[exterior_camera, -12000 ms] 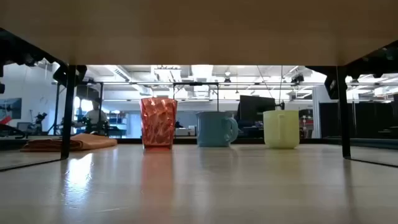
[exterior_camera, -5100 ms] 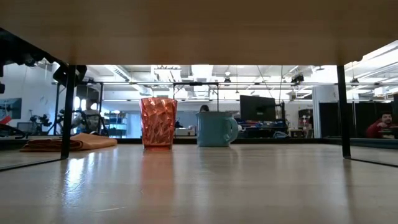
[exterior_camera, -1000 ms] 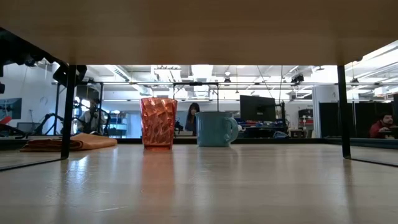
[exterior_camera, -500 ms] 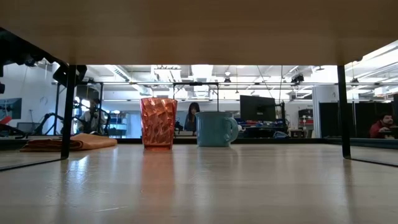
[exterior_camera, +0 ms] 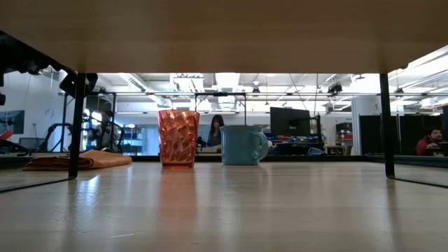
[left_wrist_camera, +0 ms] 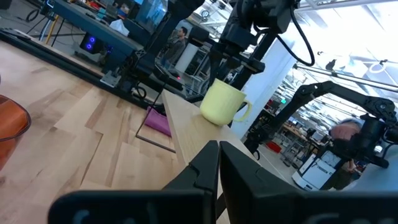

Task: Stack small to large cups/mugs on shelf
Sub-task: Put the yellow mug on the shelf, then put the green mug on the shelf

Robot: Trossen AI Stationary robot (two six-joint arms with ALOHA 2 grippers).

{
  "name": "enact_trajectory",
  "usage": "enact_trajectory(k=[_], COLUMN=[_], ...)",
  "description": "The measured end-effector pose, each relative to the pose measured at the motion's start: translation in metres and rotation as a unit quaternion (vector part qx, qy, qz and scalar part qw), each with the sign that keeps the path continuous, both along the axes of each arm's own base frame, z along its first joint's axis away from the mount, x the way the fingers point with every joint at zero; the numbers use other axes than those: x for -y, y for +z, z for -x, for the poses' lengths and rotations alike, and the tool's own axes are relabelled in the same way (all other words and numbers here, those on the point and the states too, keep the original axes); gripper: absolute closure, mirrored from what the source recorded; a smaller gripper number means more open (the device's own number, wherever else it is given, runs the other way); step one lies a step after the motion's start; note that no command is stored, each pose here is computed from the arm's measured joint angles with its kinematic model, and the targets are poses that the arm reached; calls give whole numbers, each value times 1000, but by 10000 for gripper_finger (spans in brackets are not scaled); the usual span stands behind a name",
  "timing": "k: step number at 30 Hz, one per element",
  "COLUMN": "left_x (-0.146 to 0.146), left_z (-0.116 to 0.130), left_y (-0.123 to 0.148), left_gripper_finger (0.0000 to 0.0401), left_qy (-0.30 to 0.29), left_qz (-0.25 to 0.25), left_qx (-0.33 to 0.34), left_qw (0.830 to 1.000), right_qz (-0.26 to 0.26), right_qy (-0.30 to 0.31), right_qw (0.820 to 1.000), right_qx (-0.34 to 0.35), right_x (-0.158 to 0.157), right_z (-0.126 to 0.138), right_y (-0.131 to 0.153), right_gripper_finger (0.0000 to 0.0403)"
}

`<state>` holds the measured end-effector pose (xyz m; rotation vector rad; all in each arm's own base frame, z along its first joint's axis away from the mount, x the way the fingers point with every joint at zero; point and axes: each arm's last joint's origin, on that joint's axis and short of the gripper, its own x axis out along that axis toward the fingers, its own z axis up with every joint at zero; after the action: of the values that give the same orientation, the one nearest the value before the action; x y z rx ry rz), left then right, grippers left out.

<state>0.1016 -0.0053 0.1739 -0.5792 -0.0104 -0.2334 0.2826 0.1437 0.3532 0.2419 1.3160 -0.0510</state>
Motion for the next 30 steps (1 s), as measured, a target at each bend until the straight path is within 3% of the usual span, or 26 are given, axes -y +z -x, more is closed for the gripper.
enact_trajectory(k=[10,30], left_x=[0,0], left_z=[0,0], left_y=[0,0], left_gripper_finger=[401,401], left_qy=[0,0], left_qz=[0,0], left_qx=[0,0], left_qw=[1000,1000], right_qz=[22,4], right_qy=[4,-3], right_qw=[1000,1000], right_qx=[10,19], right_x=[1,3], right_z=[0,5], right_y=[0,9], right_gripper_finger=[391,309])
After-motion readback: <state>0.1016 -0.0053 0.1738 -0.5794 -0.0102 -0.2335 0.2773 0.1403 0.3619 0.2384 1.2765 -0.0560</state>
